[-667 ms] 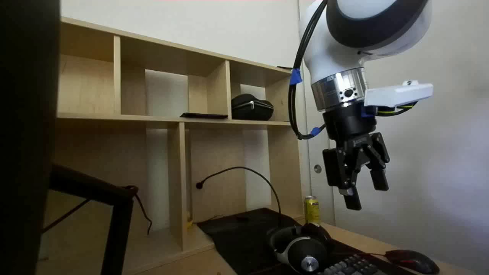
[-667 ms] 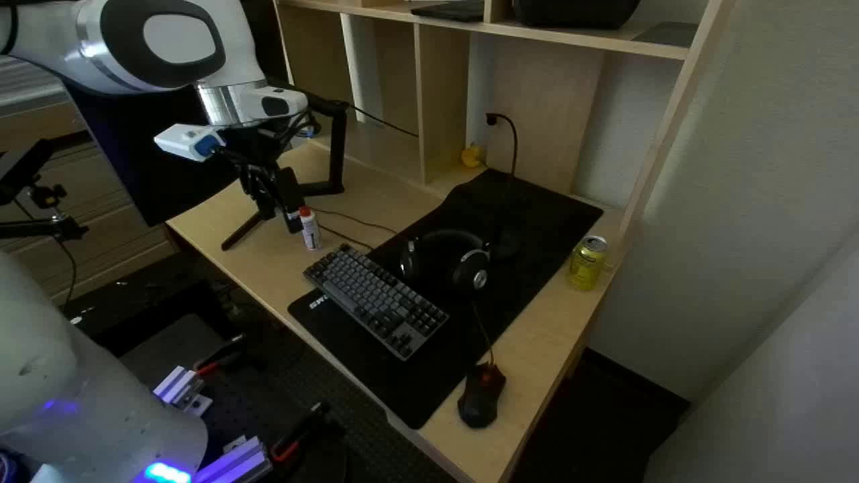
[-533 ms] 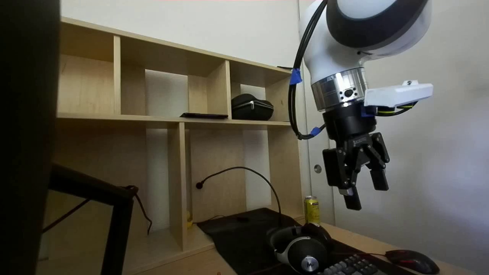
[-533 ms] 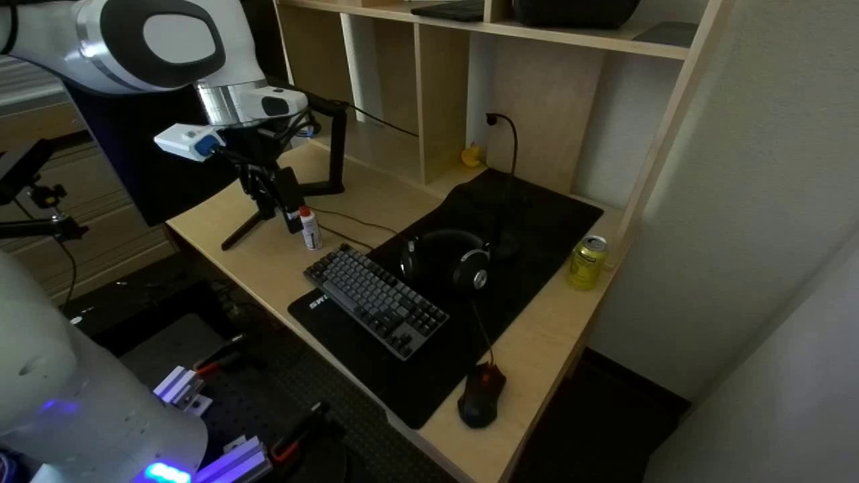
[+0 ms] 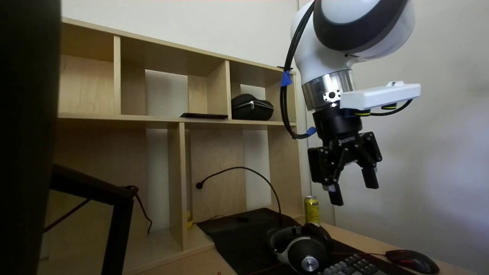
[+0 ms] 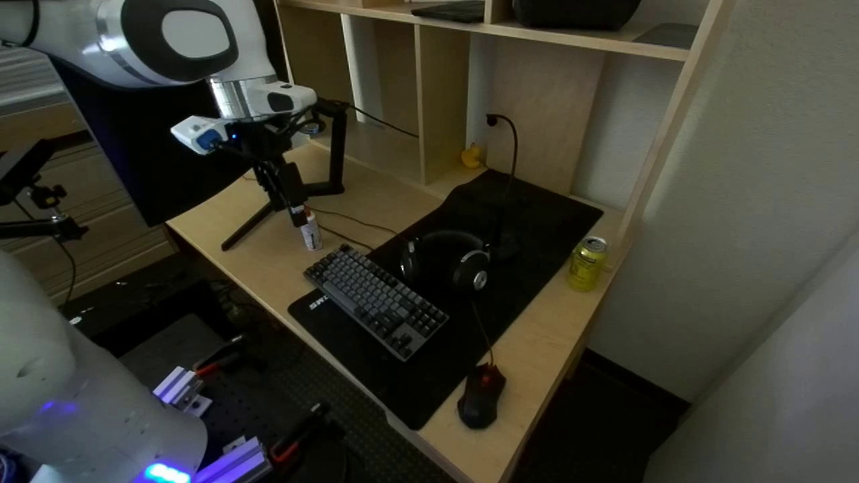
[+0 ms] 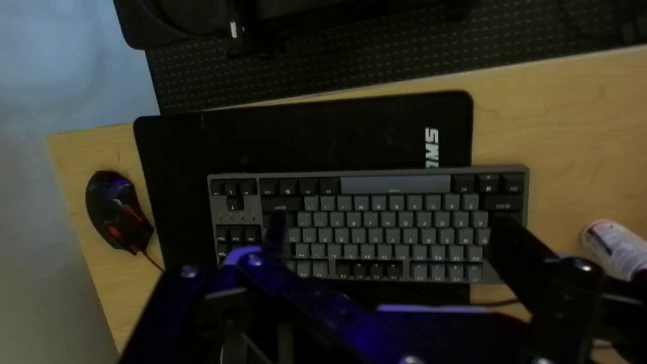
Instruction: Move the yellow can to the left
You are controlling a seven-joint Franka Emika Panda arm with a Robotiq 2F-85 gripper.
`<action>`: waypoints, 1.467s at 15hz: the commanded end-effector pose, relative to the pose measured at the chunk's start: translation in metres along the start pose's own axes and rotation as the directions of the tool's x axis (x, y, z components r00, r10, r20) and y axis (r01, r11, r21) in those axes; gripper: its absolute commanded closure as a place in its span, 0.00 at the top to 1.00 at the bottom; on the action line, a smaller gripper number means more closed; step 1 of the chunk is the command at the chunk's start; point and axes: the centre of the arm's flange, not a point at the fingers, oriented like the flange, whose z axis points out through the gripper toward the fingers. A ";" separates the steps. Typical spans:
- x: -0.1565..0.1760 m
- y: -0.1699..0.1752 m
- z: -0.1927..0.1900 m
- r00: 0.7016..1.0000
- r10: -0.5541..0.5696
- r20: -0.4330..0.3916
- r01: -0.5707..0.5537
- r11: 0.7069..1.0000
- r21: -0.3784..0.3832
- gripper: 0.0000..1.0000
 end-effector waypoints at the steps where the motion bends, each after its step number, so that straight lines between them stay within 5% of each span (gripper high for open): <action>1: 0.083 0.038 -0.008 0.982 0.182 0.048 -0.185 0.981 0.064 1.00; 5: 0.142 0.134 -0.027 0.915 0.392 0.092 -0.402 0.906 0.134 1.00; 6: 0.102 0.110 -0.014 0.943 0.329 0.047 -0.332 0.937 0.105 1.00; 10: 0.108 0.117 -0.015 0.941 0.336 0.048 -0.339 0.934 0.110 1.00; 15: 0.201 0.175 -0.013 0.786 0.609 0.106 -0.618 0.772 0.147 1.00; 19: 0.265 0.240 -0.014 0.631 0.757 0.169 -0.775 0.605 0.181 1.00; 20: 0.214 0.220 -0.008 0.692 0.712 0.121 -0.720 0.669 0.183 1.00; 22: 0.234 0.237 -0.004 0.655 0.744 0.134 -0.754 0.629 0.188 1.00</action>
